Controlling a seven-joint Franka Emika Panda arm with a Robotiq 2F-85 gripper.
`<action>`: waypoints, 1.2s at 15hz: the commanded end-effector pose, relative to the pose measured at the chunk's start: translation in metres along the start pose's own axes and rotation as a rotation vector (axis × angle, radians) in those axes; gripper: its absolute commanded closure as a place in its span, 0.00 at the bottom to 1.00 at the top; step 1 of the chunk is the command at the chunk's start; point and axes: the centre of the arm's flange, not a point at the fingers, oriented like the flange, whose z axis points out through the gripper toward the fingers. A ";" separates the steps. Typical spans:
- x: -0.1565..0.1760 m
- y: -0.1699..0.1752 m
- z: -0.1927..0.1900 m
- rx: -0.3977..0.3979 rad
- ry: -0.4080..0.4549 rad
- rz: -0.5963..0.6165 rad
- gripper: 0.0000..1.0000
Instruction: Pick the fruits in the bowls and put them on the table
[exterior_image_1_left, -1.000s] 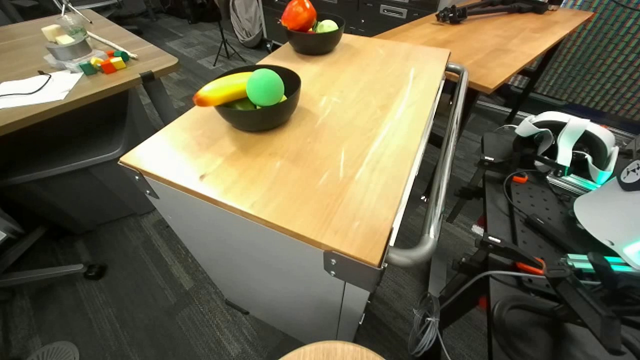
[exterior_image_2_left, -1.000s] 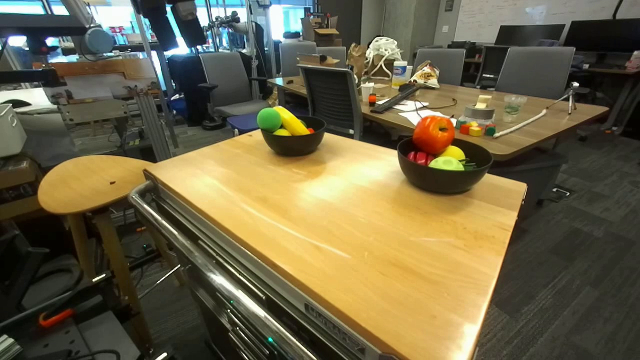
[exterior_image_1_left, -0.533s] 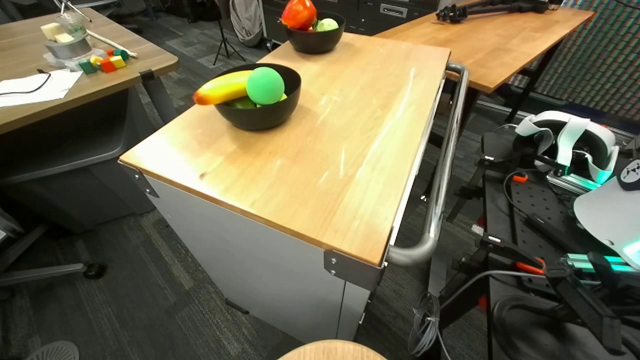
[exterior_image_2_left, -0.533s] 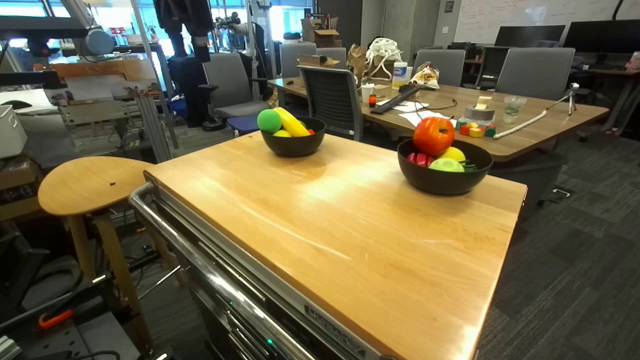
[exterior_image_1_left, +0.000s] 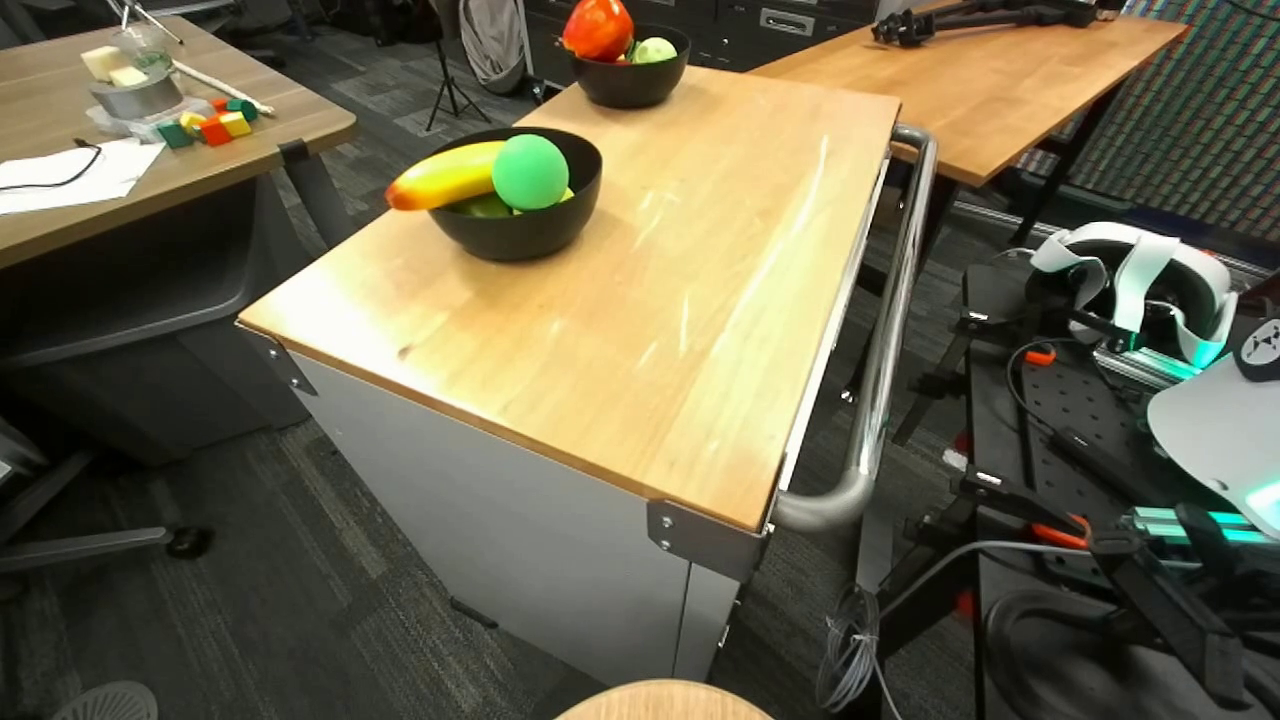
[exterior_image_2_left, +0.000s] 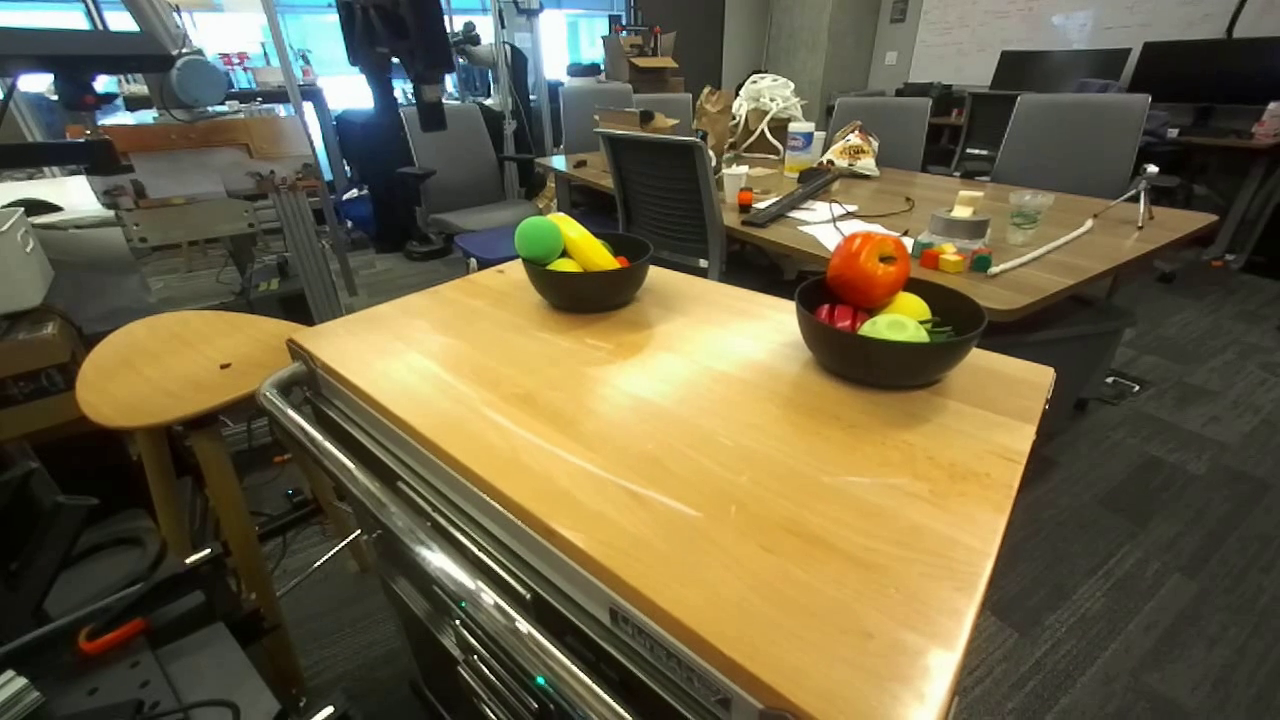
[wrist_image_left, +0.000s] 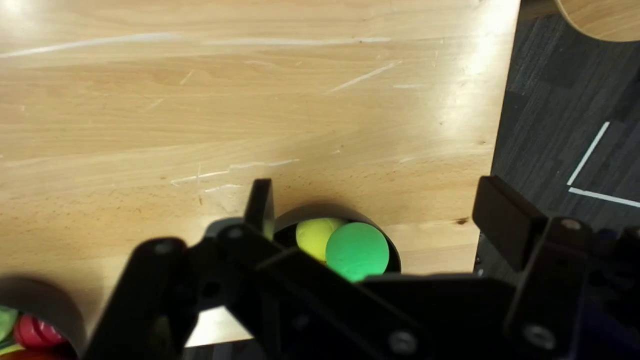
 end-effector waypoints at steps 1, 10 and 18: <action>0.031 -0.012 0.010 -0.010 0.071 -0.004 0.00; 0.115 -0.027 0.076 0.037 0.023 0.080 0.00; 0.142 -0.043 0.128 -0.018 -0.006 0.104 0.00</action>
